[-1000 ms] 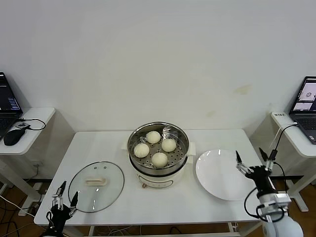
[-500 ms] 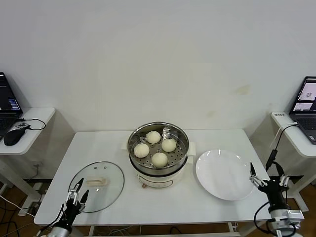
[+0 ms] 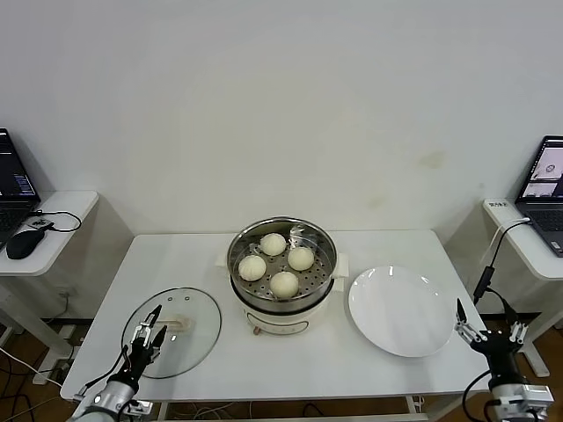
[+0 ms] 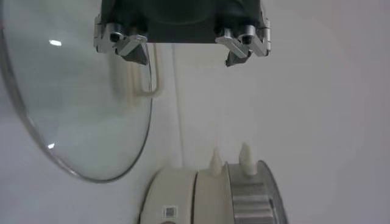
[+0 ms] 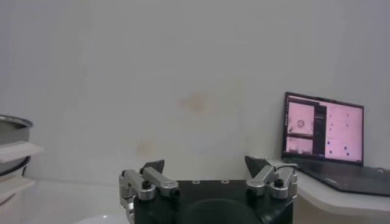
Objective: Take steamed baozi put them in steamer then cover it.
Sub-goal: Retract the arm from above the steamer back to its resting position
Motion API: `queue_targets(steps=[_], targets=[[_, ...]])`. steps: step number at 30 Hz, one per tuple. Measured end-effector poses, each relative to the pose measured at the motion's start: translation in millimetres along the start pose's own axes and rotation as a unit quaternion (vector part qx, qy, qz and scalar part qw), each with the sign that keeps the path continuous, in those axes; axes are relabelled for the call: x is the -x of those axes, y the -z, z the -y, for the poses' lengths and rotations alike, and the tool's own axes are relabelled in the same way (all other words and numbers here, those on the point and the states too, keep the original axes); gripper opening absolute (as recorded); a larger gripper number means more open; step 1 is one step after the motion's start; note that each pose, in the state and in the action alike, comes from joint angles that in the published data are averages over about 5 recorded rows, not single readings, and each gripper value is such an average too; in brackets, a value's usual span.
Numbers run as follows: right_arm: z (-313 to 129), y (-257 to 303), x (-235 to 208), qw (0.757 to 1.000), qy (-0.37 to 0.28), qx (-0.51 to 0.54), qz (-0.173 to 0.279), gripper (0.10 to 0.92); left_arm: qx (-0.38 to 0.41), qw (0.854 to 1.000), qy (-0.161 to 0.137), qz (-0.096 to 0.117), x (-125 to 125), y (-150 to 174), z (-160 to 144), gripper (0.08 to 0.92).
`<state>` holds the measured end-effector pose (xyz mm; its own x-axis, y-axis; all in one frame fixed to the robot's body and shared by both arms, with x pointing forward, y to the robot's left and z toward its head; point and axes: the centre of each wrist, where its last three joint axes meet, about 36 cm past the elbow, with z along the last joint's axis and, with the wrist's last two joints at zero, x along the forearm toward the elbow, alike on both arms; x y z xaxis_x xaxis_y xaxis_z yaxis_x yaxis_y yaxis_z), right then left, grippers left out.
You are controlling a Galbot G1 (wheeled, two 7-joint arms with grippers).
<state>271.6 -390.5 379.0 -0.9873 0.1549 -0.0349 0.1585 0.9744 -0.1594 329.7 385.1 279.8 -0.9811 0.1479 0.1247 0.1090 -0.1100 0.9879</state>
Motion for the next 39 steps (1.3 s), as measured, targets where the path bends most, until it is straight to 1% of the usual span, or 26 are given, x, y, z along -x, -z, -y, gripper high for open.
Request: queue_targets(steps=[14,17,20,31,39], targets=[[-0.3,-5.8,-8.3,1.000,0.004,-0.004,-0.017,0.823,0.008,1.000,0.000,0.002,38.7,-6.8,1.5,0.823],[-1.5,-6.7,-9.0,1.000,0.005,-0.004,-0.018,0.823,0.007,1.000,-0.001,0.001,43.9,-8.7,2.7,0.806],[-2.9,-7.4,-9.1,1.000,0.007,-0.004,-0.020,0.823,0.007,1.000,-0.002,-0.001,46.9,-10.4,4.3,0.740],[-7.1,-10.3,-9.3,1.000,0.012,-0.004,-0.024,0.823,-0.003,1.000,-0.011,-0.004,52.1,-11.3,13.2,0.420],[-7.9,-11.0,-10.1,1.000,0.014,-0.006,-0.025,0.823,-0.014,1.000,0.002,-0.005,52.5,-13.8,14.8,0.190]])
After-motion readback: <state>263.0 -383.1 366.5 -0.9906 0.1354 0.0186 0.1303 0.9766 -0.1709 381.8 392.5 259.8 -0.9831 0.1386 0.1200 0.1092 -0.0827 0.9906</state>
